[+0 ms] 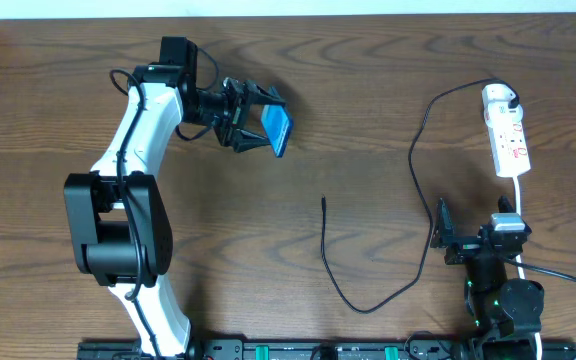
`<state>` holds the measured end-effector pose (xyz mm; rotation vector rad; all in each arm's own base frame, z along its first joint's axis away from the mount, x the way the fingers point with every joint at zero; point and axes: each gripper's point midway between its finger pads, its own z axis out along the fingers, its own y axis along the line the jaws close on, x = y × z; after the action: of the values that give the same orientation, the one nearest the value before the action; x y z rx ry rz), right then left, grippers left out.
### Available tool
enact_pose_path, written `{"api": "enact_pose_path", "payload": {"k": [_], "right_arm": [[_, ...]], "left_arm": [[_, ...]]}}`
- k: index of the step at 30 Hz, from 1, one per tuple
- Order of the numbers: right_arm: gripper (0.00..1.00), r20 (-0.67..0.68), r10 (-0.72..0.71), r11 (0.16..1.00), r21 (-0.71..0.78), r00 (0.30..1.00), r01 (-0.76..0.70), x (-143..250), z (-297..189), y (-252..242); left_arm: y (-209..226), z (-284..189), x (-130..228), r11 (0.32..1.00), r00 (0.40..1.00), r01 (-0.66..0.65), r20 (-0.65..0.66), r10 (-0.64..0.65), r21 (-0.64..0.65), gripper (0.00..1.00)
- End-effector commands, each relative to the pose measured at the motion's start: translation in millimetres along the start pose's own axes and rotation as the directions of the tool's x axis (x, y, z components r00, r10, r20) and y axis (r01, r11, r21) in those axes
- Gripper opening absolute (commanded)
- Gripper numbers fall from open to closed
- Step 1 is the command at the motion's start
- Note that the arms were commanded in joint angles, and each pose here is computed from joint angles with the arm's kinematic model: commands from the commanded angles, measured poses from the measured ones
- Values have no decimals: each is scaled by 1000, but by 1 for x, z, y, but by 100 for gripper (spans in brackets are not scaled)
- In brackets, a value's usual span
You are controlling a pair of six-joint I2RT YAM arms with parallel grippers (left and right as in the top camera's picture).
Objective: Plug charger to phone and switch on socket
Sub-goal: 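Lift the phone and turn it upright with the left gripper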
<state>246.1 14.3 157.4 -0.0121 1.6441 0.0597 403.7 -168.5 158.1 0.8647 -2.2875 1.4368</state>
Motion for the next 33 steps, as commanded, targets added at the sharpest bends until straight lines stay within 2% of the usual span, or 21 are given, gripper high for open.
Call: {"api": "enact_pose_path", "payload": {"k": [1,6,14,33], "right_arm": [[99,1,9,1000,-1,1000,-9,0,0,1],[99,1,9,1000,-1,1000,-9,0,0,1],[99,1,9,1000,-1,1000,-9,0,0,1],[99,1,9,1000,-1,1000,-9,0,0,1]], "left_arm": [[-33,-12,30,984,983,149,-122,-137,99,7],[-38,-14,37,962,956,252,-181,-231,105,7],[-44,-17,46,934,919,339,-252,-304,108,7],[-44,-17,46,935,919,339,-250,-304,108,7]]}}
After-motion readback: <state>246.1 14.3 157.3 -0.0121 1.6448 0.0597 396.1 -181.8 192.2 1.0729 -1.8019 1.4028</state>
